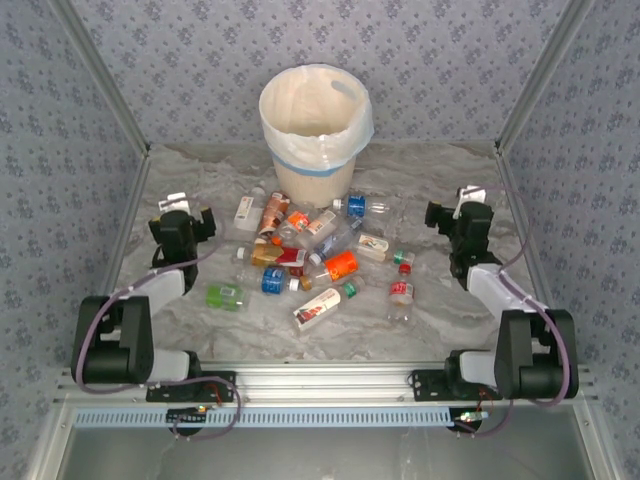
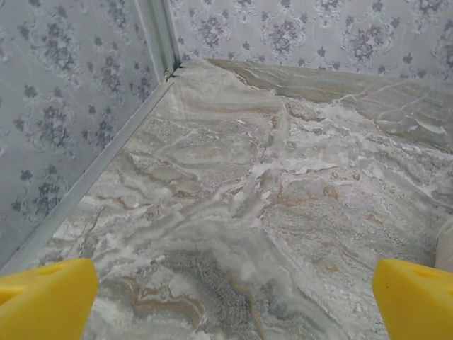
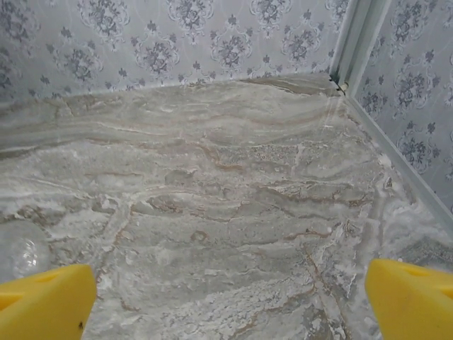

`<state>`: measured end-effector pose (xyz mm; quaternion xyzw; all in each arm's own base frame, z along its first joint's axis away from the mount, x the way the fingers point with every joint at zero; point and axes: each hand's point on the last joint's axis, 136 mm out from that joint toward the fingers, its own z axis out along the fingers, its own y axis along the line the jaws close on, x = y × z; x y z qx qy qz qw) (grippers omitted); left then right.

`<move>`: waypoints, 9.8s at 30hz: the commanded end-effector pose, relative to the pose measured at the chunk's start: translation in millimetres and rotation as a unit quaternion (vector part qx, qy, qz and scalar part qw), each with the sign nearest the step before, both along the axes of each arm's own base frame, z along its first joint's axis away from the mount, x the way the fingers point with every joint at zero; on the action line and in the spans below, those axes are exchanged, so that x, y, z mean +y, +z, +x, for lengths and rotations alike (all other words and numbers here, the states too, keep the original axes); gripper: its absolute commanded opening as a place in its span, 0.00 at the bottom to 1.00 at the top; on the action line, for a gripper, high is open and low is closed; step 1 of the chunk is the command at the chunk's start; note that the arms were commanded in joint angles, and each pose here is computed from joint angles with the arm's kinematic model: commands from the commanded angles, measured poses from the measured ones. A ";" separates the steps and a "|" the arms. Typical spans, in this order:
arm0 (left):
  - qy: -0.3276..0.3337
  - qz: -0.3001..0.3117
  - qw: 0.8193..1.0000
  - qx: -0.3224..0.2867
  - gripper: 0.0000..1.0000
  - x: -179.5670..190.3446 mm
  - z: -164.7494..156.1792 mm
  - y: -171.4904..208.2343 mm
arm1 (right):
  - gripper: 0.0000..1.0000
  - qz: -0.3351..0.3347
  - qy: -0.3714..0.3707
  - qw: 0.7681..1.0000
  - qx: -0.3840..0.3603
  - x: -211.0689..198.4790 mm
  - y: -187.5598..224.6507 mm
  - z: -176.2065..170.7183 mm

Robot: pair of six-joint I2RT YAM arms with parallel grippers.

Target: Put the plastic bottles in the bin

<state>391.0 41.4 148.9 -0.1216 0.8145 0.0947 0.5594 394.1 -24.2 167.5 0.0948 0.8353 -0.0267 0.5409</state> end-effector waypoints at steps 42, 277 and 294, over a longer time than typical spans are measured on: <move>-0.084 -0.264 0.960 0.033 1.00 -64.1 -12.3 34.8 | 0.73 0.078 -0.029 0.887 0.454 115.3 -139.7 -159.3; -0.360 -0.212 0.907 -0.059 0.99 -256.4 -1.3 306.4 | 0.98 -0.162 0.441 0.780 0.412 180.2 -124.7 -39.0; -0.145 -0.255 0.954 -0.059 1.00 -145.9 -42.9 227.5 | 0.74 -0.198 0.415 0.793 0.399 180.9 -135.3 -32.5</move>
